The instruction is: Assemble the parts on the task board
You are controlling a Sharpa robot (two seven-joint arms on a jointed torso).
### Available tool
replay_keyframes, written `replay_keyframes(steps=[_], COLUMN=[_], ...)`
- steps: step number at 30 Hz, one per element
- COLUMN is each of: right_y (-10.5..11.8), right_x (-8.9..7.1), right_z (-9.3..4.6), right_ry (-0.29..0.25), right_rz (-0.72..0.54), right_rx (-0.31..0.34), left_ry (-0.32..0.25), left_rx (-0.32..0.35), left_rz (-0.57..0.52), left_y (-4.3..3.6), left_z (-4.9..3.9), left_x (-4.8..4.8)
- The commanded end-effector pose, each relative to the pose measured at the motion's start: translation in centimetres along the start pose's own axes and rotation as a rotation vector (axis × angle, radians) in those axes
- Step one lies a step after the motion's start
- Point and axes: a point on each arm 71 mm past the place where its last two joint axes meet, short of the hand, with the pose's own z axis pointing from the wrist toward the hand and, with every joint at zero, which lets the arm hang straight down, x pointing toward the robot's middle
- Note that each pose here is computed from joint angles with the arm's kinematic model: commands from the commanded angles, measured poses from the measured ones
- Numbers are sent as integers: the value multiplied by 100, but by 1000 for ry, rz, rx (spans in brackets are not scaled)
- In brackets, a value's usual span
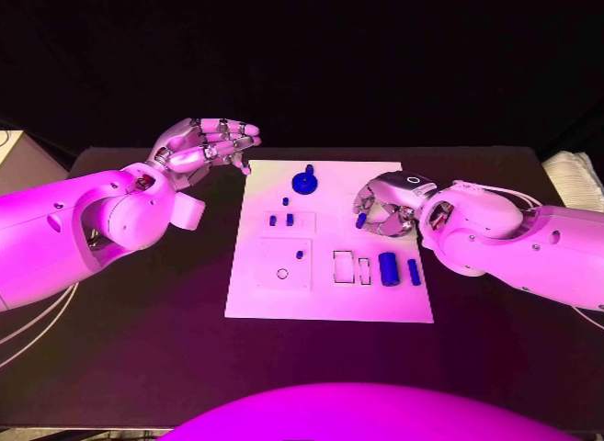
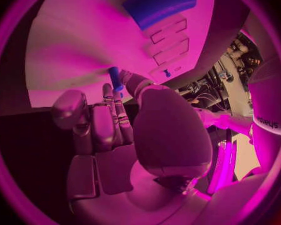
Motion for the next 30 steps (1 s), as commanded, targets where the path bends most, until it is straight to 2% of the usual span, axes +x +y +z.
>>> replay_keyframes(steps=[1, 12, 22, 30], right_y=[13, 32, 43, 100], right_x=[21, 38, 55, 15], right_z=[6, 19, 31, 8], right_ry=[13, 8, -2, -58], right_rz=[-11, -8, -58, -56], right_rx=[-8, -9, -2, -21], left_ry=[15, 15, 15, 16], left_rx=[4, 0, -8, -11], left_rz=[-13, -12, -12, -12], left_y=[-7, -5, 0, 5], left_z=[3, -1, -3, 0], left_x=[18, 12, 6, 4])
